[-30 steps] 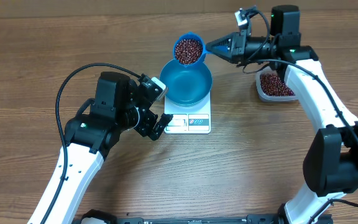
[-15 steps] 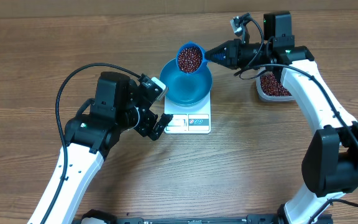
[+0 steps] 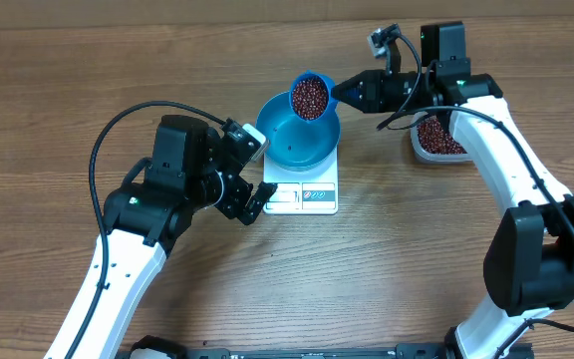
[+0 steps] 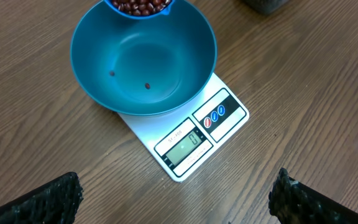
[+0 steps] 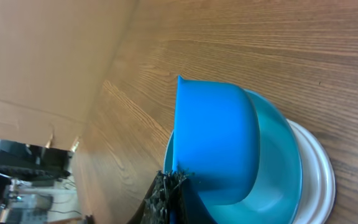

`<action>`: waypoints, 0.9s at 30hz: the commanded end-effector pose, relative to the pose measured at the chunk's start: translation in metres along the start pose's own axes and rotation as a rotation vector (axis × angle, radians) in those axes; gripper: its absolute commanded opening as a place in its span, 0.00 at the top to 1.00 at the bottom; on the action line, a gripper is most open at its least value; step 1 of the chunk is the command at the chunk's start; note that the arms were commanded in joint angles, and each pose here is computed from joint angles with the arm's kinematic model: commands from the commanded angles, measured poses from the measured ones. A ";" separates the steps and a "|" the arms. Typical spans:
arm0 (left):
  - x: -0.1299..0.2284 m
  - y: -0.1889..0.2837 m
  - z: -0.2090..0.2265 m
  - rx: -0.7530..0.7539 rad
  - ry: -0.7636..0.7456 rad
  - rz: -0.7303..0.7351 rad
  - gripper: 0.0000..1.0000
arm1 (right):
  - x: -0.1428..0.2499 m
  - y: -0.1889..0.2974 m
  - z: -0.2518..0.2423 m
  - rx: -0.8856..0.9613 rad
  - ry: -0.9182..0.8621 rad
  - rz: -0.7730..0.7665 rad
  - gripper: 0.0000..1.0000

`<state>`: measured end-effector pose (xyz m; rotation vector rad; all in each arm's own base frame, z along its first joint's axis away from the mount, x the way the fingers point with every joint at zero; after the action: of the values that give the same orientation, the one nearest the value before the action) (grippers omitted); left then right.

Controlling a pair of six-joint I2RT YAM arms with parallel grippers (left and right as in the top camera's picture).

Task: Scoop item into bowl and weigh 150g on scale
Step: 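Tip the scoop with the right gripper to pour beans into the teal bowl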

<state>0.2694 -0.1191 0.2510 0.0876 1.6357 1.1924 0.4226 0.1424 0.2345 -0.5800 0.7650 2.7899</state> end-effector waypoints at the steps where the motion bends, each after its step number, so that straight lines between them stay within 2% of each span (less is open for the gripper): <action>1: 0.003 -0.003 -0.001 0.018 -0.008 0.002 0.01 | -0.006 0.005 0.024 -0.028 0.140 -0.021 0.96; 15: 0.003 -0.003 -0.001 0.018 -0.008 0.002 0.00 | -0.004 -0.003 0.026 0.011 0.286 -0.018 0.96; 27: 0.003 -0.003 -0.001 0.018 -0.008 0.002 0.01 | -0.004 -0.003 0.025 0.011 0.289 -0.019 0.96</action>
<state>0.2694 -0.1191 0.2510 0.0876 1.6357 1.1924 0.4199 0.1570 0.2309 -0.8974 0.8651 2.7494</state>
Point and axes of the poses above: each gripper's point midway between its finger pads, its own y axis back along the fingers, its own z axis along the line the jaws close on, x = y × z, the point moved 7 cm from there along y, back along the fingers, and after that the axes turned 10 degrees about -y, right-handed, at the moved point
